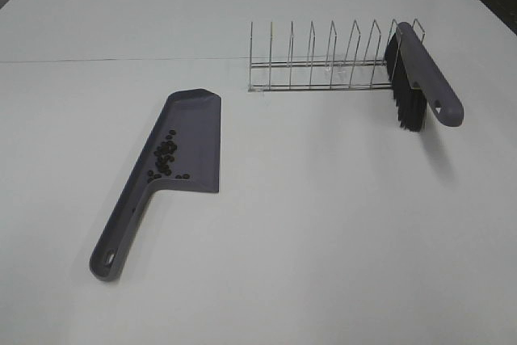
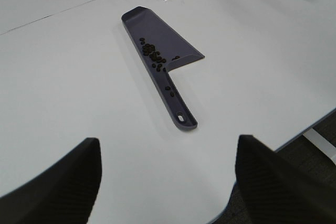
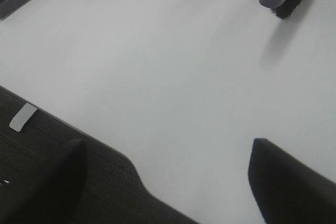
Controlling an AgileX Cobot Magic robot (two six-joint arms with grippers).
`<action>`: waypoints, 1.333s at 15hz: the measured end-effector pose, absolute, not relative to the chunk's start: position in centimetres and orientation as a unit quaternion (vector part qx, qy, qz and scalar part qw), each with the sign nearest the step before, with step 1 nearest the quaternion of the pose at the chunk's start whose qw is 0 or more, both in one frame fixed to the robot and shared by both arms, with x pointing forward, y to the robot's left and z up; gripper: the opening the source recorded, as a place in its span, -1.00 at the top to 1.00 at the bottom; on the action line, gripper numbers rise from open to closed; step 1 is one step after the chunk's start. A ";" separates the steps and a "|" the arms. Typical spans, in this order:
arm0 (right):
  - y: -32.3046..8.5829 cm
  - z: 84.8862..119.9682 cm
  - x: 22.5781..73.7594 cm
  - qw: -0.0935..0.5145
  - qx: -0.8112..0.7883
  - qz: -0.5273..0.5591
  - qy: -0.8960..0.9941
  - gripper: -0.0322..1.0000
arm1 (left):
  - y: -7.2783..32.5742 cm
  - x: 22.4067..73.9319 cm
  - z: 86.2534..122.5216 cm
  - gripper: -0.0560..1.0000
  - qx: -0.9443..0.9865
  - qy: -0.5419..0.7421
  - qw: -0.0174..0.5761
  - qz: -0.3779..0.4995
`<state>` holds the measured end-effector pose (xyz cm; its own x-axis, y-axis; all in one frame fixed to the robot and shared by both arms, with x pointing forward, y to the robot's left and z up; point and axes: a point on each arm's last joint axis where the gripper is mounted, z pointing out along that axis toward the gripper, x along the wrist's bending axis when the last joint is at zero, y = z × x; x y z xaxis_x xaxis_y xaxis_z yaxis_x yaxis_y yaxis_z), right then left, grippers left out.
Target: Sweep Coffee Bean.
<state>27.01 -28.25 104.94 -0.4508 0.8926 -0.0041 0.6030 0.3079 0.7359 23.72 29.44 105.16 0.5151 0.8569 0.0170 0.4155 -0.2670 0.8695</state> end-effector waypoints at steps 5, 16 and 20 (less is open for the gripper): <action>-28.3 104.9 27.0 0.212 0.479 0.341 0.780 -0.42 | 29.4 23.7 105.2 -0.34 0.754 0.422 0.435 0.253; -28.3 104.9 27.0 0.212 0.479 0.341 0.780 -0.42 | 29.4 23.7 105.2 -0.34 0.745 0.437 0.430 0.262; -28.6 104.9 27.2 0.228 0.519 0.331 0.754 -0.42 | 29.4 23.8 105.2 -0.34 0.694 0.512 0.402 0.307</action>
<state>27.17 -28.56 104.94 -0.3566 0.9342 -0.0013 0.6322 0.2423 0.7360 23.81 29.40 105.18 0.2879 0.9576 0.0141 0.4640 -0.1524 0.8726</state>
